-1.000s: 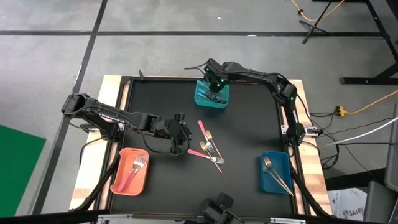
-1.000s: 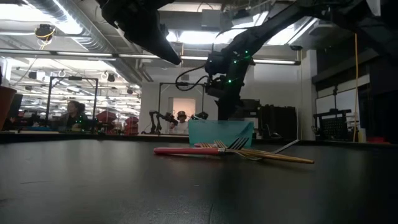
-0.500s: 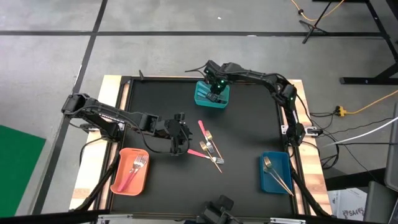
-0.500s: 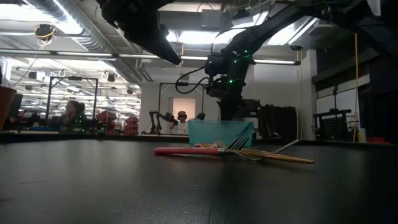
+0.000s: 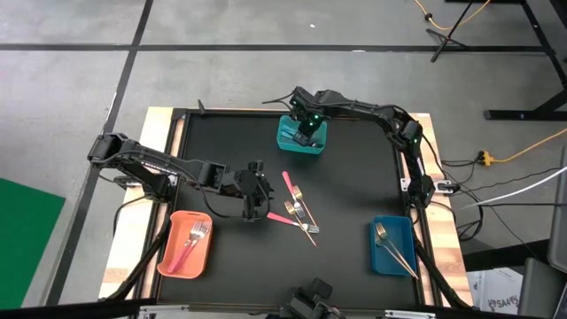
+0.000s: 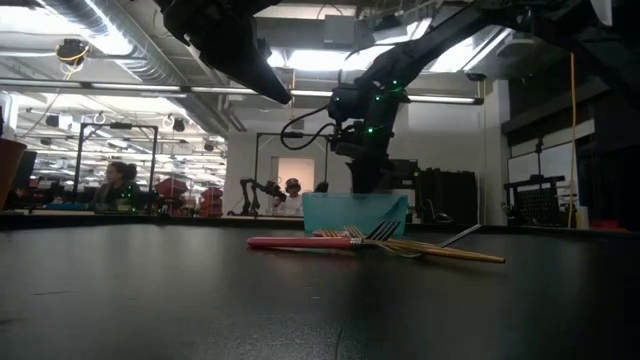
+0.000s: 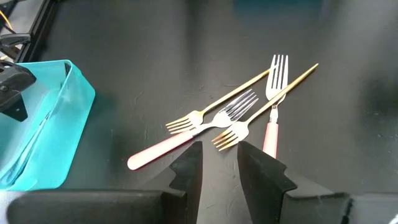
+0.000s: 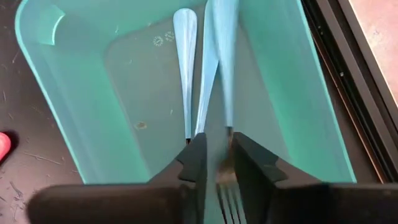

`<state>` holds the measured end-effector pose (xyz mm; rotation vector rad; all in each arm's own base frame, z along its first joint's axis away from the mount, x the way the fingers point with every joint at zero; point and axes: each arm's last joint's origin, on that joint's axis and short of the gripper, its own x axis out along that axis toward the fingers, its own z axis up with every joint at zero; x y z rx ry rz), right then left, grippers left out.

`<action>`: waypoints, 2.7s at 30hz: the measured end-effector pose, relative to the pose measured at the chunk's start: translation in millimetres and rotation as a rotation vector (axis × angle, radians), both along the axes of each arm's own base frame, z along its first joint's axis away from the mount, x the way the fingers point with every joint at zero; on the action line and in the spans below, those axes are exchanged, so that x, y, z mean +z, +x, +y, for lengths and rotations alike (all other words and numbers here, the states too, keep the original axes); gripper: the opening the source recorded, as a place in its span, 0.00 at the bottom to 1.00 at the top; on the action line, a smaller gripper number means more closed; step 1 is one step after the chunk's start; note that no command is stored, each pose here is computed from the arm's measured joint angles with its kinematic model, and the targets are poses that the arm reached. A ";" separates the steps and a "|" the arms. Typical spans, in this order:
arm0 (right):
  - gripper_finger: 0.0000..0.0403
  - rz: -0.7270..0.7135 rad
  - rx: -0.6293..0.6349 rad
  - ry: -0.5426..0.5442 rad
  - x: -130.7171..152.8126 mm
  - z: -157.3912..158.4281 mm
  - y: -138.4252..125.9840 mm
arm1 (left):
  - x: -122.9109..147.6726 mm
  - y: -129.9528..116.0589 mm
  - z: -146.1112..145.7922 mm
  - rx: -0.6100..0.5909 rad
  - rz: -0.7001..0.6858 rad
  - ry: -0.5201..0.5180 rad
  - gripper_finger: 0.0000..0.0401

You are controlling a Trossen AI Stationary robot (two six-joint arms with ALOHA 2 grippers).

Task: Sort silverware by color (type)
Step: Put the blue fork into the green bin, then put the gold fork into the blue bin

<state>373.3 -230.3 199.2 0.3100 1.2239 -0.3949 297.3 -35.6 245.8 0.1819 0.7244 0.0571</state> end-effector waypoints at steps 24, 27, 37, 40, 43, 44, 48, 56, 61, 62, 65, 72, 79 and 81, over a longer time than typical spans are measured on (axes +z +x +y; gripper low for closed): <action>0.28 -0.005 0.011 -0.007 9.9 2.0 -3.6 | 0.0 0.0 0.0 -0.001 0.000 0.001 0.24; 0.28 -0.005 0.011 -0.007 22.7 5.7 -9.4 | 0.0 0.0 0.1 -0.001 0.000 0.001 0.24; 0.28 -0.011 0.094 -0.017 71.3 52.3 -18.2 | 0.0 0.0 0.1 -0.006 0.001 0.007 0.24; 0.28 -0.003 0.148 -0.024 82.5 76.4 -17.0 | 0.0 0.0 0.1 -0.006 0.001 0.007 0.24; 0.28 0.008 0.214 -0.018 89.3 102.5 -14.3 | 0.0 0.0 0.1 -0.006 0.001 0.007 0.24; 0.28 0.015 0.234 -0.016 90.9 110.7 -13.8 | 0.0 0.0 0.1 -0.006 0.001 0.008 0.24; 0.28 0.045 0.306 -0.016 96.8 145.3 -12.7 | 0.0 0.0 0.1 -0.006 0.001 0.007 0.24; 0.28 0.060 0.401 0.003 116.8 203.7 -25.1 | 0.0 0.0 0.1 -0.005 0.001 0.007 0.24; 0.28 0.069 0.411 -0.023 132.0 227.3 -40.5 | 0.0 0.0 0.1 -0.005 0.001 0.007 0.24; 0.28 0.075 0.400 -0.045 134.7 230.8 -43.7 | -0.1 0.0 0.1 -0.005 0.002 0.006 0.24; 0.28 0.099 0.350 -0.122 142.0 239.9 -54.1 | 0.0 0.0 0.1 -0.005 0.001 0.006 0.24; 0.28 0.088 0.238 -0.171 130.2 250.8 -84.4 | 0.0 0.0 0.1 -0.005 0.001 0.006 0.24; 0.28 -0.058 0.101 -0.083 80.5 249.5 -97.5 | 0.0 0.0 0.1 -0.004 0.001 0.005 0.24; 0.28 -0.121 0.079 -0.047 65.5 250.8 -93.2 | 0.0 0.0 0.1 -0.004 0.001 0.005 0.24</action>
